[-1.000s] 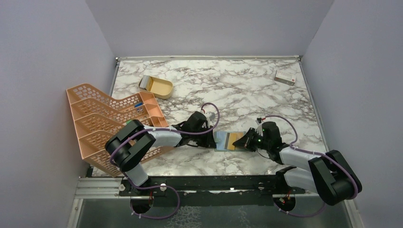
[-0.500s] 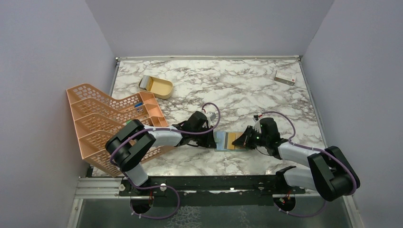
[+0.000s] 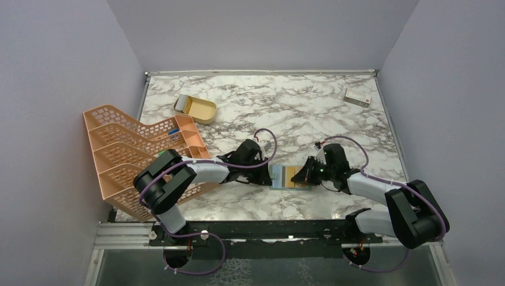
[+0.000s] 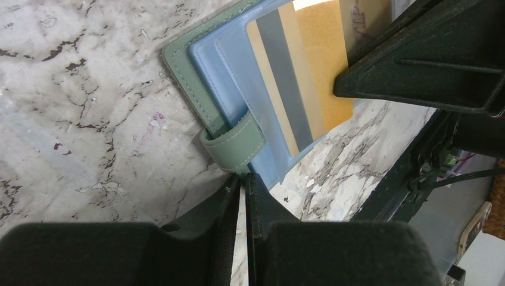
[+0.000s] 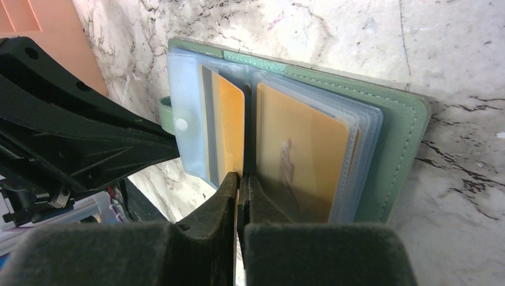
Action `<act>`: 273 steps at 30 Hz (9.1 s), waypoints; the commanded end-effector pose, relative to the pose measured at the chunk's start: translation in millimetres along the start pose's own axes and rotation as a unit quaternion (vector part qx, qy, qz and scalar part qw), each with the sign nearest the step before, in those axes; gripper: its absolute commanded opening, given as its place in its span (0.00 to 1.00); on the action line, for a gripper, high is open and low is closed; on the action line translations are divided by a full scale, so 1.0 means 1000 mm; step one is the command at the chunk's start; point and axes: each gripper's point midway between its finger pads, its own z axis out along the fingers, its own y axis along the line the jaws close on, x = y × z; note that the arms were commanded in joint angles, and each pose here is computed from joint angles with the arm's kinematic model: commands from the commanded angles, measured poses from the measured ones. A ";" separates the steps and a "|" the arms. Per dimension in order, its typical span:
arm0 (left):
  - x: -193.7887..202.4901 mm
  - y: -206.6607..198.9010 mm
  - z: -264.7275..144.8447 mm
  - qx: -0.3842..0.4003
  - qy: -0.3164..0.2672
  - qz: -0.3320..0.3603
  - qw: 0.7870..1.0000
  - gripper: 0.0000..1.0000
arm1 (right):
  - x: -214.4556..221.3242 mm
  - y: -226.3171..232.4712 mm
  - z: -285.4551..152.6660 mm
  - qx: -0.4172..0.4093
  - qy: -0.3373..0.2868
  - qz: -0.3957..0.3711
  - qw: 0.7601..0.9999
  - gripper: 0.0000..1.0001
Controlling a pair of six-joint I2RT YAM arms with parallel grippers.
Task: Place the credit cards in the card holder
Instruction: Insert the credit card into the card holder, then close the card holder at the center of the board.
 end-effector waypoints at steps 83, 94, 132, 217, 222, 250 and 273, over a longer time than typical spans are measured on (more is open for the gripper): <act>-0.053 -0.052 -0.015 0.031 -0.118 0.049 0.991 0.41 | -0.037 0.000 -0.013 0.078 -0.023 -0.059 0.995 0.37; -0.038 -0.036 0.007 0.020 -0.087 0.042 0.995 0.43 | -0.035 0.003 -0.006 0.060 -0.016 -0.058 0.996 0.36; -0.045 -0.041 -0.011 0.015 -0.108 0.037 0.993 0.40 | -0.038 0.002 -0.029 0.128 -0.030 -0.053 0.990 0.39; -0.037 -0.015 0.025 -0.030 -0.068 0.051 0.996 0.38 | -0.036 0.053 -0.044 -0.027 -0.064 0.010 0.998 0.76; -0.042 -0.003 0.015 -0.072 -0.076 0.060 0.993 0.40 | -0.035 0.040 -0.043 0.005 -0.065 0.012 0.998 0.71; -0.048 0.012 -0.008 -0.131 -0.090 0.083 0.984 0.39 | -0.062 -0.001 -0.065 0.153 -0.122 -0.039 0.980 0.05; -0.039 0.013 0.004 -0.118 -0.074 0.070 0.988 0.34 | -0.036 0.063 -0.044 -0.041 -0.042 -0.011 0.998 0.39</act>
